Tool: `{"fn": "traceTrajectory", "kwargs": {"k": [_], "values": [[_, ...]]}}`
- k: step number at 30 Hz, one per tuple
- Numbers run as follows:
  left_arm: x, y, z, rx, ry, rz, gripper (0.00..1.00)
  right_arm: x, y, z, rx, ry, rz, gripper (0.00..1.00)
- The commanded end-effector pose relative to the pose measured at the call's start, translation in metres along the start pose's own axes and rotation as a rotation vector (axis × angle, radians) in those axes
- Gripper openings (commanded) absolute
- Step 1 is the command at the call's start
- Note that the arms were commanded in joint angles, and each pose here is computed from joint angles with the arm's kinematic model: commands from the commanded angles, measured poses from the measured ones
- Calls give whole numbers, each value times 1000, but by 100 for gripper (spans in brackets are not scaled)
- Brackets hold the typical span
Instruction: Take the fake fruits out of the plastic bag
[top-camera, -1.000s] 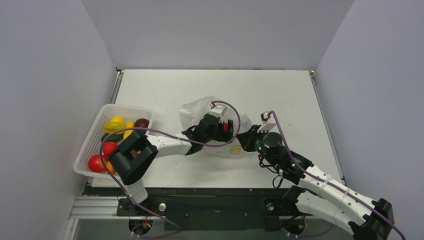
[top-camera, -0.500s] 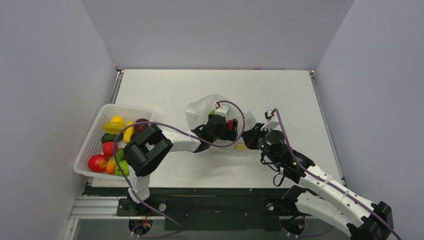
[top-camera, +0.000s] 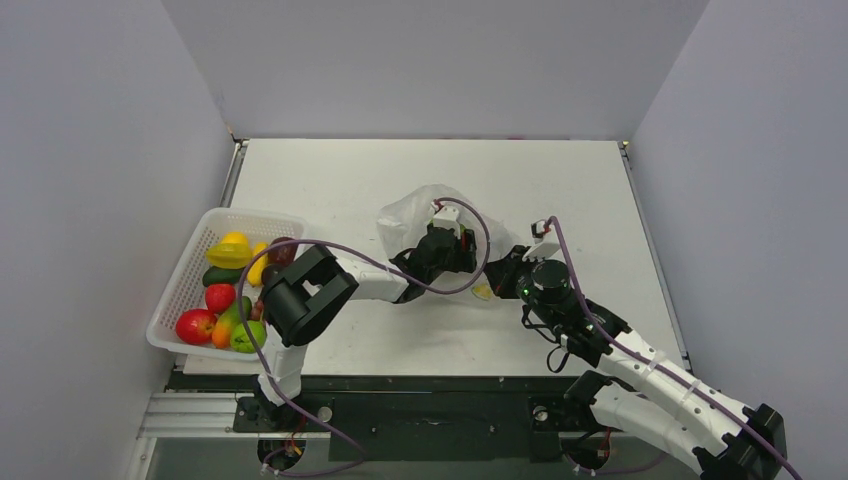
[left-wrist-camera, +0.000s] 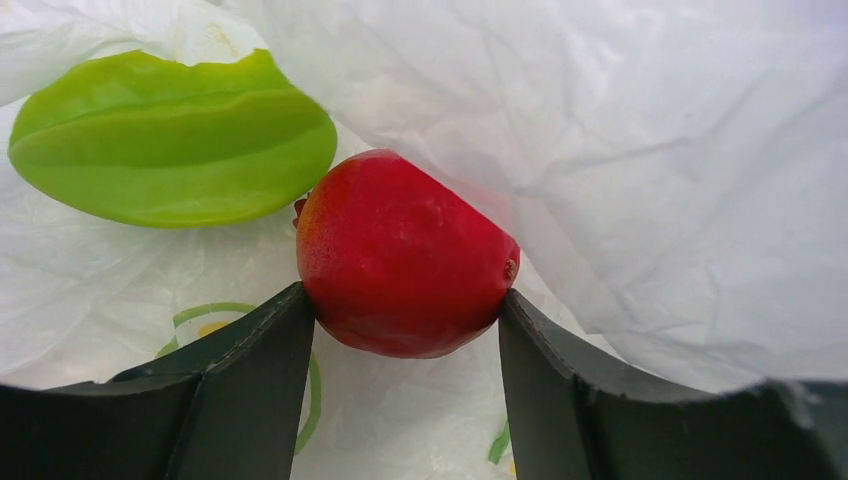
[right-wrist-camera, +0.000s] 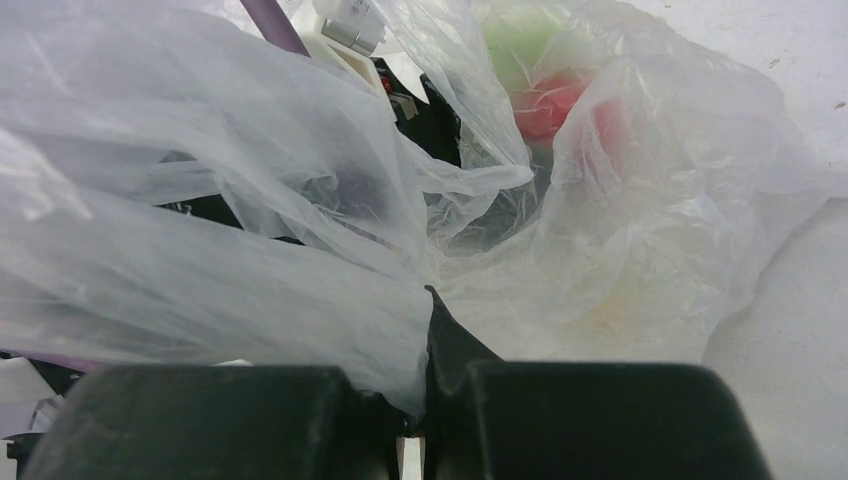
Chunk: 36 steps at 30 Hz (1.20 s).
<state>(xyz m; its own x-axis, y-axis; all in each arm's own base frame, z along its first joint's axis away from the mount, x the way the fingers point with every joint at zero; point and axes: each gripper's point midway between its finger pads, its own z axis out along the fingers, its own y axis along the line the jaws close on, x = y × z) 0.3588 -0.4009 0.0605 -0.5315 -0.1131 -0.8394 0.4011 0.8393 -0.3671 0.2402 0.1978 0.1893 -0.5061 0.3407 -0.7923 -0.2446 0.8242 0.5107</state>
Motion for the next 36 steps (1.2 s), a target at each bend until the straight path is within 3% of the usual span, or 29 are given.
{"fn": "traceTrajectory", "kwargs": {"k": [1, 7, 21, 32, 36], "values": [[-30, -21, -3, 83, -89, -15, 38, -20, 28, -6, -110, -49, 44, 0], [-41, -33, -31, 152, -78, -7, 22, -20, 22, -8, -88, -63, 36, 0], [-42, -26, -150, 227, 47, 41, 14, -9, -7, -3, 16, -63, 13, 0], [-117, -33, -254, 297, -111, 135, 14, -5, -15, -1, 43, -58, 22, 0], [-150, -15, -291, 208, -181, 208, 14, -5, -14, -2, 38, -56, 25, 0]]}}
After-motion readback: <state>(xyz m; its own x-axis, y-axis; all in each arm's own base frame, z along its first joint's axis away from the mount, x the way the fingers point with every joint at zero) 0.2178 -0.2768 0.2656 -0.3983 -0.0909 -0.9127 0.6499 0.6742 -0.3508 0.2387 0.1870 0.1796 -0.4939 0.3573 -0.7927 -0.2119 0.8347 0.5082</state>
